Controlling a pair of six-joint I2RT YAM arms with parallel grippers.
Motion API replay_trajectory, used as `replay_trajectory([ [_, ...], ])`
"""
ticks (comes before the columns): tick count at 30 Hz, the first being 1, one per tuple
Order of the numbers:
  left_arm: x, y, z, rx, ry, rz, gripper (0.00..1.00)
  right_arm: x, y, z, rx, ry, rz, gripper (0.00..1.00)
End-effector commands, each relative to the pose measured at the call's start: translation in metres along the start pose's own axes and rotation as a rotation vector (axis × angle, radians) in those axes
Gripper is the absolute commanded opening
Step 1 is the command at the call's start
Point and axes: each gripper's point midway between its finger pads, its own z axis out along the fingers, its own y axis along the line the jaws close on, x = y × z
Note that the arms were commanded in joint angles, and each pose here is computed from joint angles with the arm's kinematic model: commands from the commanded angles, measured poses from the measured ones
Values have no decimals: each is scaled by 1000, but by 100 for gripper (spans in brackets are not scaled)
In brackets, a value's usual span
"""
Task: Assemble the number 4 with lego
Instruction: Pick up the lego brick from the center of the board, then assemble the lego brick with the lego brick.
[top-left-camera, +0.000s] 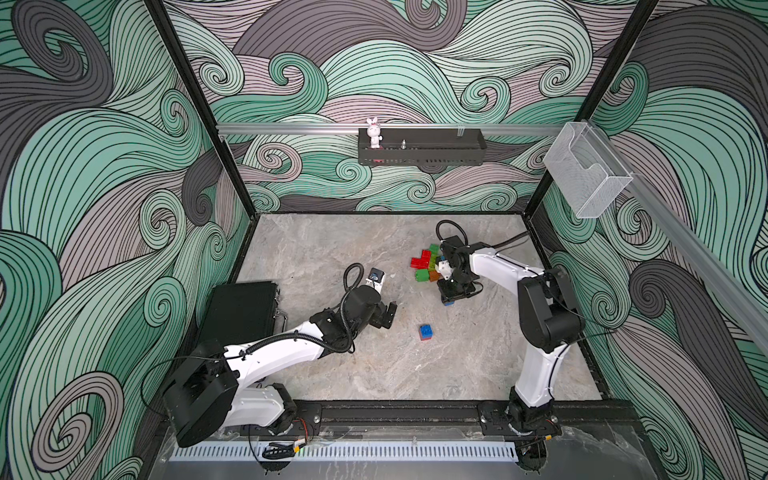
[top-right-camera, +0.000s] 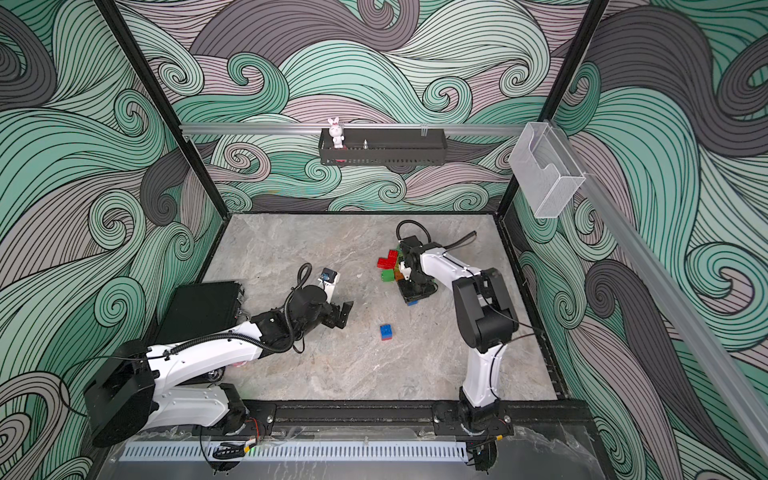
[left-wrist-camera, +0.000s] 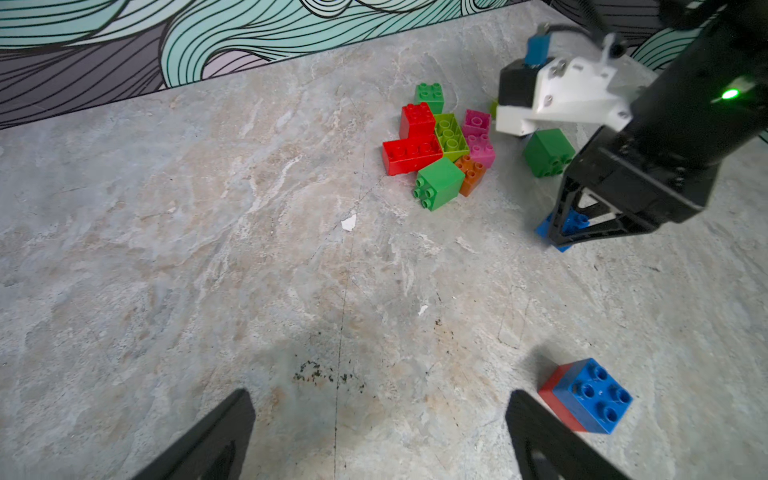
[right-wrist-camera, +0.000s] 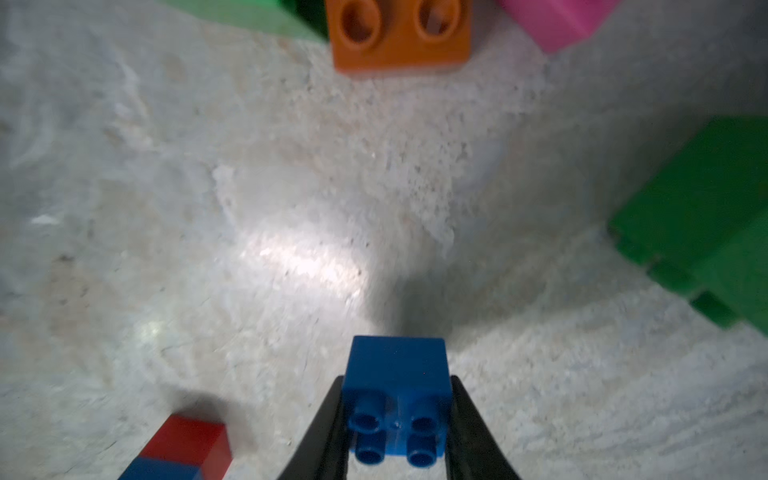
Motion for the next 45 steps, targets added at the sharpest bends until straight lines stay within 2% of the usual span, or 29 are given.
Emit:
replay_trajectory([
  [1, 8, -4, 1, 8, 120, -85, 98, 30, 37, -30, -126, -9, 87, 18],
  [5, 32, -21, 2, 71, 317, -99, 99, 66, 69, -45, -196, 8, 188, 0],
  [9, 58, -38, 3, 133, 516, -75, 99, 76, 93, -49, -280, -7, 253, 0],
  [13, 73, -46, 8, 171, 621, -50, 99, 81, 89, -39, -214, 38, 230, 0],
  [19, 80, -49, 16, 196, 652, -77, 99, 75, 101, -31, -219, 71, 162, 0],
  [28, 88, -39, 23, 206, 680, -151, 99, 73, 94, -24, -154, 102, 59, 0],
  [45, 91, -33, 25, 210, 690, -199, 99, 70, 93, -15, -127, 121, 58, 0],
])
